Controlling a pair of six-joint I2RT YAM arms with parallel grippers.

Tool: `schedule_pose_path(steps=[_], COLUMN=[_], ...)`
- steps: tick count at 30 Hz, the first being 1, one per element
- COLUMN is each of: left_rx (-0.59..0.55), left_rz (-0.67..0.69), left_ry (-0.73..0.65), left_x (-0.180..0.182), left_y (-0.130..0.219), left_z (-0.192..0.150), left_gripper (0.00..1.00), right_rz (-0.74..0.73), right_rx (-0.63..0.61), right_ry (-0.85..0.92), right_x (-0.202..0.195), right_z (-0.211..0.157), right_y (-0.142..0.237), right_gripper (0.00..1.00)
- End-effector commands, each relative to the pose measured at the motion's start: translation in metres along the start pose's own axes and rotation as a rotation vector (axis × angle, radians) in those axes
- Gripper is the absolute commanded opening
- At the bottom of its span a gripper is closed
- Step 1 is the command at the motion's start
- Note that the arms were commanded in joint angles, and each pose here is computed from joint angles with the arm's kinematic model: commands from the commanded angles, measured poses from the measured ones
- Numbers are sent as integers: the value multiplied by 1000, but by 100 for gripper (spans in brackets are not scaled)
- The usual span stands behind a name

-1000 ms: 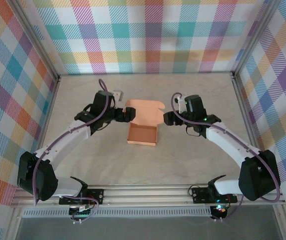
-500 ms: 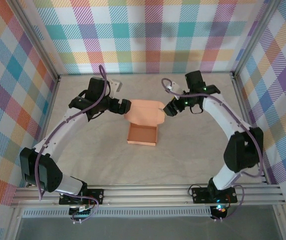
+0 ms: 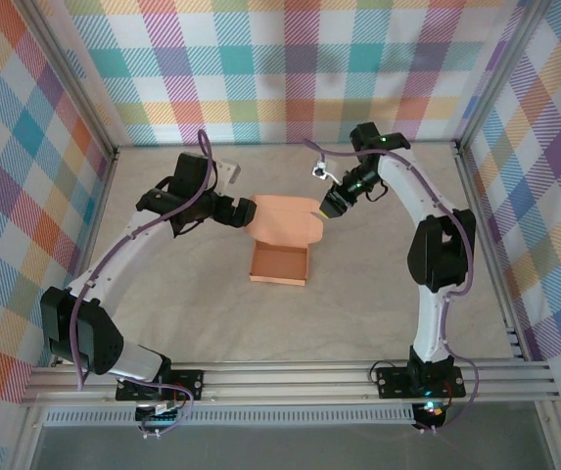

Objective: Fold the paper box

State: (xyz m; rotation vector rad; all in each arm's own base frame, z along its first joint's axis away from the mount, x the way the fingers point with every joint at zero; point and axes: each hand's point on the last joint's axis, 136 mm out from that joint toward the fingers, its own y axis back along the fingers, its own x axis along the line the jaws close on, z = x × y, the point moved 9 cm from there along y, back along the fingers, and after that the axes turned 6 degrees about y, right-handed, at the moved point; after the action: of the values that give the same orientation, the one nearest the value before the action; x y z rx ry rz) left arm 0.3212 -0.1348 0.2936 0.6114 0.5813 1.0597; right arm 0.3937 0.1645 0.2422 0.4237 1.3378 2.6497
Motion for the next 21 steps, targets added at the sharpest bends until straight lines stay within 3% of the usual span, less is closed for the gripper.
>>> schedule_pose_path(steps=[1, 12, 21], left_rx=[-3, 13, 23], left_rz=[15, 12, 13], left_ry=[-9, -7, -7], left_x=[3, 3, 4], left_y=[2, -1, -3], left_z=[5, 3, 0], left_gripper=[100, 100, 100], right_rz=[95, 170, 208], right_rx=[-12, 6, 21], right_ry=[5, -11, -26], right_x=[5, -3, -8], right_z=[0, -2, -2], right_y=[0, -25, -38], right_gripper=[52, 32, 28])
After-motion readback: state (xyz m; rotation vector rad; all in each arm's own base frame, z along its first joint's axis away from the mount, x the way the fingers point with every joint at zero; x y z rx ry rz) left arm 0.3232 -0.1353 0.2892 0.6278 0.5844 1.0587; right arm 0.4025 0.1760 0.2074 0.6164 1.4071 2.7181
